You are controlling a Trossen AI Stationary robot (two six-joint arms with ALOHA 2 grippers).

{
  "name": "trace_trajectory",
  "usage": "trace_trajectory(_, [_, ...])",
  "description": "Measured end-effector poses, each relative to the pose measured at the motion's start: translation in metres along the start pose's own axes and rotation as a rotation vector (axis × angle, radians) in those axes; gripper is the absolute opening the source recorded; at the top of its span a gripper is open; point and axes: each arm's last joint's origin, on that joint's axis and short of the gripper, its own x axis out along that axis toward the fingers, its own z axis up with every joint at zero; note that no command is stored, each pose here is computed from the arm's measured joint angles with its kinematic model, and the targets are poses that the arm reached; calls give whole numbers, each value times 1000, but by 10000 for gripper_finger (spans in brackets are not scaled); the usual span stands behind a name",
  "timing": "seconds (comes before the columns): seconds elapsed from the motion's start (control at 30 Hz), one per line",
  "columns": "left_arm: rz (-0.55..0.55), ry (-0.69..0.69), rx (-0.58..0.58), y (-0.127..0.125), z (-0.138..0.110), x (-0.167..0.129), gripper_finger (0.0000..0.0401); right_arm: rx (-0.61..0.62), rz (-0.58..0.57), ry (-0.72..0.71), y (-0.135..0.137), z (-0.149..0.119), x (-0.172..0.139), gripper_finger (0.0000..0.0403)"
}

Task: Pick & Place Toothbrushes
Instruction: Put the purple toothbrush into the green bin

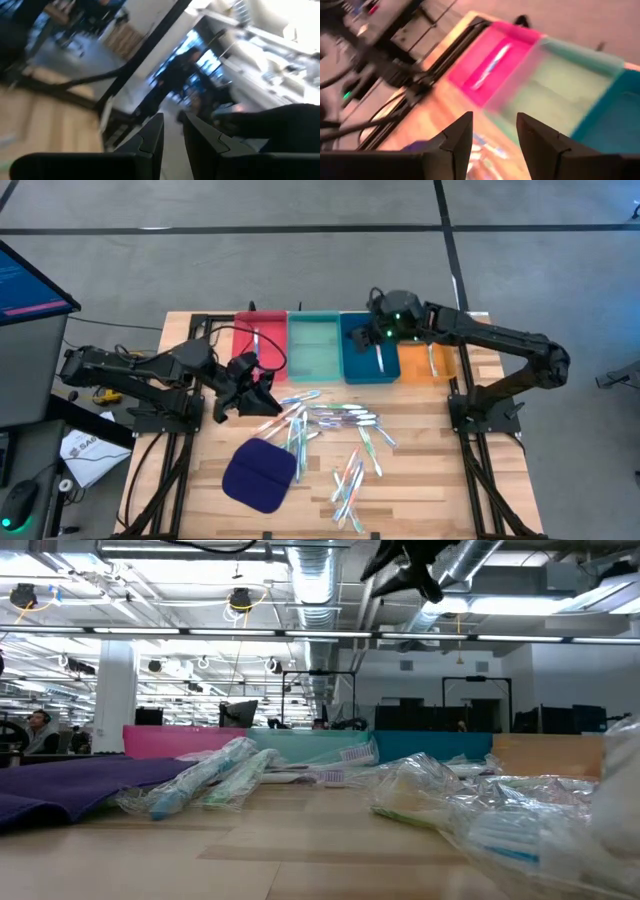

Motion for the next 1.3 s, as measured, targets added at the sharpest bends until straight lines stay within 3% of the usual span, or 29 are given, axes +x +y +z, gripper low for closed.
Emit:
trace_trajectory(0.33, [323, 342, -15, 28, -37, -11, 67, -93, 200, 1, 49, -26, -8, 127])
trace_trajectory(0.6, [500, 513, 112, 43, -53, -16, 67, -90, 397, -140, 81, -26, -12, 128])
trace_trajectory(0.8, [700, 682, 87, 70, -74, -9, 67, -73, 505, -238, 98, -25, -5, 125])
trace_trajectory(1.0, [772, 830, 26, 95, -95, 5, 67, -75, 536, -242, 107, -31, 3, 124])
trace_trajectory(1.3, [771, 807, 16, 96, -95, 8, 67, -83, 542, -222, 110, -37, 6, 124])
